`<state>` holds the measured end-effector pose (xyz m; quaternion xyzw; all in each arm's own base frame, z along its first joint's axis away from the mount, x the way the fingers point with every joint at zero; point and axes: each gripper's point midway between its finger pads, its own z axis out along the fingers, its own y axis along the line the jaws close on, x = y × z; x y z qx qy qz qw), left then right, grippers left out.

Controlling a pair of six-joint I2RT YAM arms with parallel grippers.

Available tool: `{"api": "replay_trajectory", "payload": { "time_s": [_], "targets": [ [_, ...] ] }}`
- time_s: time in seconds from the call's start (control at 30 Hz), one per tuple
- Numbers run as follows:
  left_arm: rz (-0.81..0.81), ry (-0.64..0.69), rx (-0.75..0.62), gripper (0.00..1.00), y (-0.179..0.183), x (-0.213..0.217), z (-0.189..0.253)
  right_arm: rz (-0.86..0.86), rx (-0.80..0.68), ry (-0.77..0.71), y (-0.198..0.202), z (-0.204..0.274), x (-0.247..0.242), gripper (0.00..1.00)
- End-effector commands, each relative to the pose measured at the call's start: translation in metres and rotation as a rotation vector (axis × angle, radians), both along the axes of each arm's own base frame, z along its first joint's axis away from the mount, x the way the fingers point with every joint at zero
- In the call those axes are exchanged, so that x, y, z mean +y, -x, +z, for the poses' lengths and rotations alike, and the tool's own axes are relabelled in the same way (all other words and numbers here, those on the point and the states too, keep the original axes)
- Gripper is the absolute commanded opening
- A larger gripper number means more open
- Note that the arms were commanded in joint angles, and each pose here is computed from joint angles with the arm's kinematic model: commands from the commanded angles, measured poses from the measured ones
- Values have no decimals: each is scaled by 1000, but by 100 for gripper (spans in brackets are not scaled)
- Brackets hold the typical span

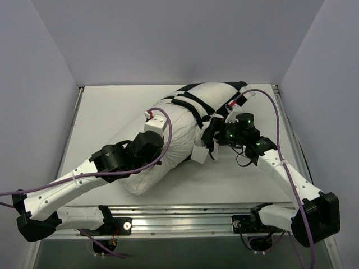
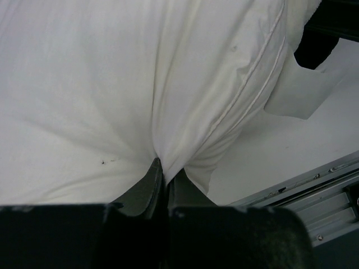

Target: Remove the pillowcase from the pillow

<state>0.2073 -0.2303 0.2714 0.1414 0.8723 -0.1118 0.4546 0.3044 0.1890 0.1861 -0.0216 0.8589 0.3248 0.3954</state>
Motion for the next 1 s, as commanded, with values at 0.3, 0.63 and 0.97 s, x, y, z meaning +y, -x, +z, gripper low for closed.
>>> {"api": "replay_trajectory", "payload": {
  "time_s": [0.3,0.63,0.97],
  "targets": [
    [3,106,-53,2,-9,-13,29,260,-166,-2,36,34,61,82],
    [16,85,-56,2,-10,-10,27,226,-231,-7,38,62,53,83],
    [20,96,-53,2,-9,-8,28,48,-196,54,21,51,33,83]
  ]
}}
